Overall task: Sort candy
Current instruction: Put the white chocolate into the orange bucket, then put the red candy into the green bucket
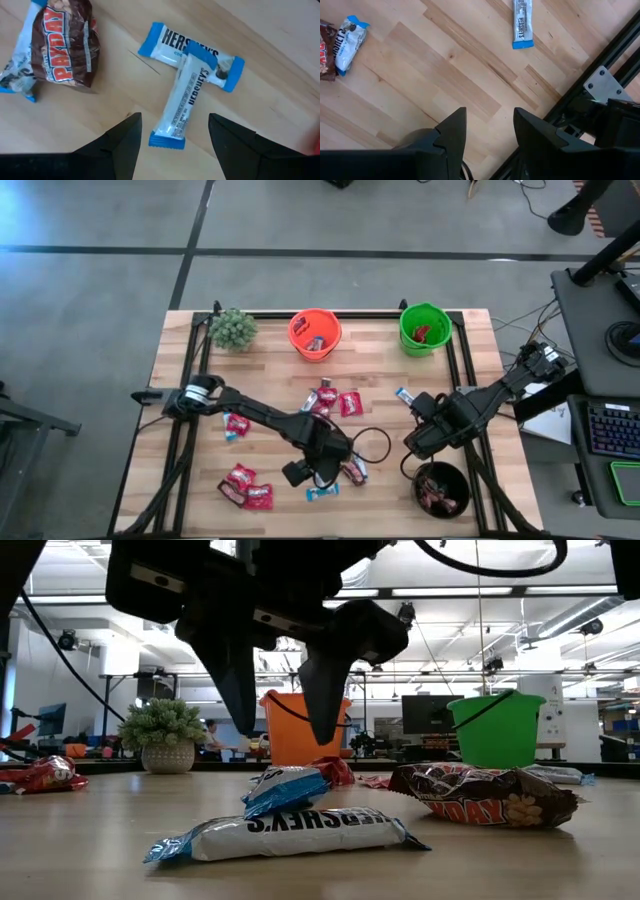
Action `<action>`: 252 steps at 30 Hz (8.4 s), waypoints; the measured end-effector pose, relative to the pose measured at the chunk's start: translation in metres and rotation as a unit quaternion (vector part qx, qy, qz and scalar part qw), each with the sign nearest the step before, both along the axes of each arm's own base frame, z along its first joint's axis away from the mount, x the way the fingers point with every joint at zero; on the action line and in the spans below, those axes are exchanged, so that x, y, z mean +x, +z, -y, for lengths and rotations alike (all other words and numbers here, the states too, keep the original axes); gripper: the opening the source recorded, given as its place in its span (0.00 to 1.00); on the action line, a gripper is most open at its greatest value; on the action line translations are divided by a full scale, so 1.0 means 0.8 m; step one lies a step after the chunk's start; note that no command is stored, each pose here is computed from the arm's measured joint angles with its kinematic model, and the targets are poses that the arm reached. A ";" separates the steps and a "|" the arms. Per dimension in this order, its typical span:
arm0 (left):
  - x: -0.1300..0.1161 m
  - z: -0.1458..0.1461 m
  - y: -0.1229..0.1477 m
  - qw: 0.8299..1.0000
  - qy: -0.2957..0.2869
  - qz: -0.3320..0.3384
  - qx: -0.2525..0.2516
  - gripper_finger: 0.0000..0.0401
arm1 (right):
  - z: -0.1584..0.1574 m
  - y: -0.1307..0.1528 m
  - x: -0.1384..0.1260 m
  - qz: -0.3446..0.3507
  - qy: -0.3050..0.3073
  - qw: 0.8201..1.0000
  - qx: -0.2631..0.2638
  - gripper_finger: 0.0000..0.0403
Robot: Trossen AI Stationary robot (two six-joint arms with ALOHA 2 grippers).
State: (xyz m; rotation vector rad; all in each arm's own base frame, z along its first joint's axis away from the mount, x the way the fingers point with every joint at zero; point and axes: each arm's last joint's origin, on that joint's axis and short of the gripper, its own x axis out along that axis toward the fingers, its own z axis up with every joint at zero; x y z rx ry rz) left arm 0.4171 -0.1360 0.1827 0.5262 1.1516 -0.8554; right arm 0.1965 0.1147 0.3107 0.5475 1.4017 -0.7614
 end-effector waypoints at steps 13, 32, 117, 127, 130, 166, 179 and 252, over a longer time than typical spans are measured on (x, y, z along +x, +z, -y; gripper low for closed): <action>0.005 0.003 -0.031 1.000 0.002 -0.029 0.008 0.53 | 0.000 0.000 0.000 0.000 0.001 1.000 0.001 0.39; 0.005 0.001 -0.035 0.998 0.030 -0.045 0.010 0.04 | 0.000 0.000 0.000 -0.003 0.011 1.000 0.002 0.39; -0.163 -0.404 0.255 0.891 0.400 0.167 0.135 0.00 | 0.162 0.032 -0.030 0.191 -0.263 0.886 -0.329 0.28; -0.147 -0.429 0.242 0.875 0.422 0.189 0.141 0.00 | 0.204 0.062 -0.048 0.163 -0.233 0.881 -0.379 0.28; -0.146 -0.433 0.234 0.870 0.443 0.173 0.131 0.00 | 0.213 0.067 -0.051 0.147 -0.233 0.881 -0.386 0.28; -0.143 -0.427 0.228 0.867 0.475 0.149 0.018 0.27 | 0.263 0.079 -0.064 0.079 -0.207 0.904 -0.367 0.28; -0.154 -0.420 0.238 0.873 0.474 0.116 0.017 0.35 | 0.264 0.067 -0.048 0.085 -0.143 0.949 -0.269 0.31; -0.234 -0.365 0.362 0.852 0.495 0.168 0.029 0.35 | 0.160 -0.157 0.212 0.122 -0.062 0.989 0.051 0.49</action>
